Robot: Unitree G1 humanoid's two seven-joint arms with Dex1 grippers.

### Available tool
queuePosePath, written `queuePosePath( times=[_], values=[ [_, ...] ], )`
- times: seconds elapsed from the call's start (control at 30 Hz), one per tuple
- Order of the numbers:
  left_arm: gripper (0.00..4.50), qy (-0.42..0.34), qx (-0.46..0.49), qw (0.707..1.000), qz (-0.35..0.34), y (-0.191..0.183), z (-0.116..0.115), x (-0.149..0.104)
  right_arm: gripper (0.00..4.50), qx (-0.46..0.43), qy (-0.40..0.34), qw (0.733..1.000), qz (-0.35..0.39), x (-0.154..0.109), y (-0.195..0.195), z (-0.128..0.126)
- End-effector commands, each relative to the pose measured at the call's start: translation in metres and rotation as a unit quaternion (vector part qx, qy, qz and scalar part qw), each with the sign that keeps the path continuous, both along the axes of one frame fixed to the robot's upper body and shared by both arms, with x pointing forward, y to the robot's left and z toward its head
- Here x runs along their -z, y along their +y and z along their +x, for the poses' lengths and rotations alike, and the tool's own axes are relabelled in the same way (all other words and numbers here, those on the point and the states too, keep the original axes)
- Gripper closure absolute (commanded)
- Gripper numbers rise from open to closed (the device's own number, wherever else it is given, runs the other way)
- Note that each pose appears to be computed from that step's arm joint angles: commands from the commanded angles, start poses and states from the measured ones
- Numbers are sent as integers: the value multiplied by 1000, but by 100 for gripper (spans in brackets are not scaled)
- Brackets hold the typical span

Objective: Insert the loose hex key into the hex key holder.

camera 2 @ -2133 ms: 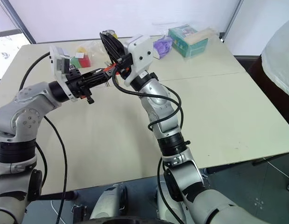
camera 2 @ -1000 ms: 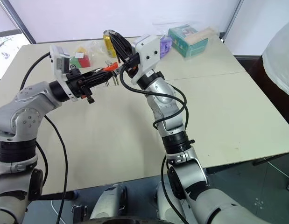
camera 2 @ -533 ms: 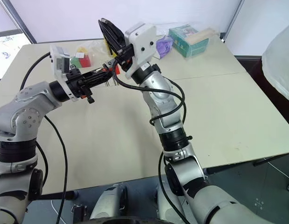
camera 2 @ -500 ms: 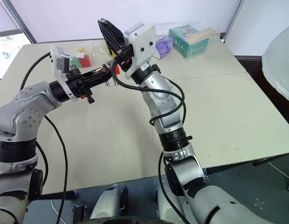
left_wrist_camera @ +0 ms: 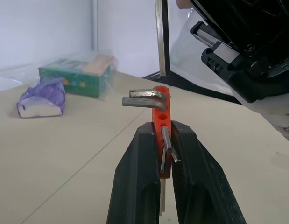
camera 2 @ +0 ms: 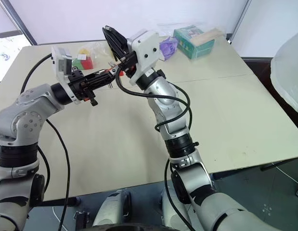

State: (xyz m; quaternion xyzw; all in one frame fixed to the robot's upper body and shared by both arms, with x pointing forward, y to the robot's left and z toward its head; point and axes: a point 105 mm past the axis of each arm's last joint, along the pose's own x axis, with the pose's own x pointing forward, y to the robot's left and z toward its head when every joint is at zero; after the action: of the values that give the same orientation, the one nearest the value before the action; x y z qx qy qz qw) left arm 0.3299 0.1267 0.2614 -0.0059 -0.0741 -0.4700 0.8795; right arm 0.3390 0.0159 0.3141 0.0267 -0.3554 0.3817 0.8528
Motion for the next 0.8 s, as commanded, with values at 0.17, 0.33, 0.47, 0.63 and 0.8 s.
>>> queuePosePath(
  times=[0.17,0.33,0.47,0.63,0.8],
  values=[
    [450,-43,6,999,-9,-1,-6,-22,444,0,-21,1000,7,-7,-1,-5],
    [450,-44,7,999,-10,-1,-6,-22,444,2,-19,1000,4,-5,-1,-3],
    [450,-44,6,999,-10,-1,-6,-23,444,4,-18,1000,1,-3,-1,-2],
    [450,-44,5,999,-11,-1,-6,-23,444,6,-19,1000,-3,-2,-3,0],
    [450,-45,3,999,-13,0,-5,-24,444,7,-21,1000,-5,-2,-3,0]
  ],
)
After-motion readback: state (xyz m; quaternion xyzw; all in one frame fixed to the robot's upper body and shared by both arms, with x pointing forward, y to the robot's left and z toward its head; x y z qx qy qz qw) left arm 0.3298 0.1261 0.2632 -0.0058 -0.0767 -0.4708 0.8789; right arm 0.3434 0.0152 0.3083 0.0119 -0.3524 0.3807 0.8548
